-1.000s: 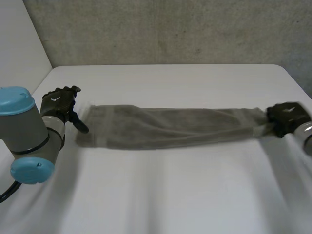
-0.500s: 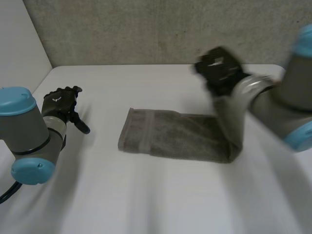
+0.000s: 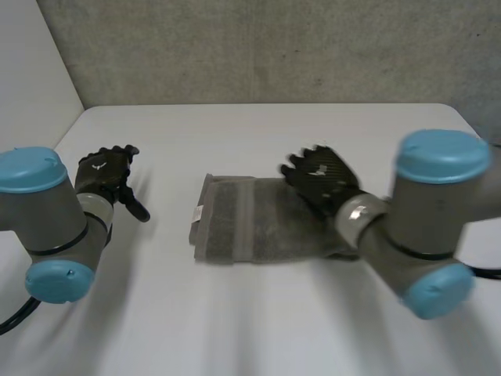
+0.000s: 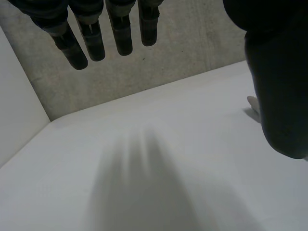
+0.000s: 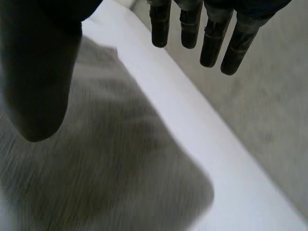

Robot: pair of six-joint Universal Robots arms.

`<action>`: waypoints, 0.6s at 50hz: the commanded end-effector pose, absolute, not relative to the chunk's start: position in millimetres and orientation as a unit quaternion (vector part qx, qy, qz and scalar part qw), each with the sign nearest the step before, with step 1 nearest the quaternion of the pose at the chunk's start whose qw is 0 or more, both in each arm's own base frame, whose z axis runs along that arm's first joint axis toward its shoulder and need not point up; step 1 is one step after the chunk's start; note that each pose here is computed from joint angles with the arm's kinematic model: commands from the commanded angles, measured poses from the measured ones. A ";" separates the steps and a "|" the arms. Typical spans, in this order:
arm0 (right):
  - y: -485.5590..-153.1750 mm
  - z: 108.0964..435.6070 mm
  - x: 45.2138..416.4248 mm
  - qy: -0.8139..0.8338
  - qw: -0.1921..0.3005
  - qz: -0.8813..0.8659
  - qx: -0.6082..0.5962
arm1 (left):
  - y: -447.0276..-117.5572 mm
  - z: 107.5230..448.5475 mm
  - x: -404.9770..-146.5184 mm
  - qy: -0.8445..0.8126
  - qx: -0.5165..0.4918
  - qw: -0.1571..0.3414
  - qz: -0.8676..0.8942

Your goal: Fold the towel.

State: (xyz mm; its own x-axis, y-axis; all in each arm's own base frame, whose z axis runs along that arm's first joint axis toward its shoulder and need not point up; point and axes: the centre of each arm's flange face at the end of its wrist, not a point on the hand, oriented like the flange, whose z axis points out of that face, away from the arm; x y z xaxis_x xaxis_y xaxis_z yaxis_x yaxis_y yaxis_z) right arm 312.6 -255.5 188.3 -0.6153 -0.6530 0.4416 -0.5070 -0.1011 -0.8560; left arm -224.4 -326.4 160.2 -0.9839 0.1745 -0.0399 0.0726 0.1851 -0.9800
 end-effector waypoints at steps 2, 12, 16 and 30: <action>-254.2 145.0 257.9 0.737 0.088 -0.534 -0.405 | -324.3 158.5 -227.5 -0.769 -0.084 0.043 0.632; -280.1 139.9 239.7 0.721 0.044 -0.571 -0.390 | -315.9 157.1 -234.9 -0.771 -0.095 0.050 0.628; -288.8 155.2 243.8 0.704 0.029 -0.591 -0.392 | -313.7 161.3 -234.9 -0.768 -0.095 0.052 0.631; -223.6 216.7 374.3 0.547 0.167 -0.636 -0.518 | -322.5 242.2 -250.1 -0.690 -0.074 0.090 0.714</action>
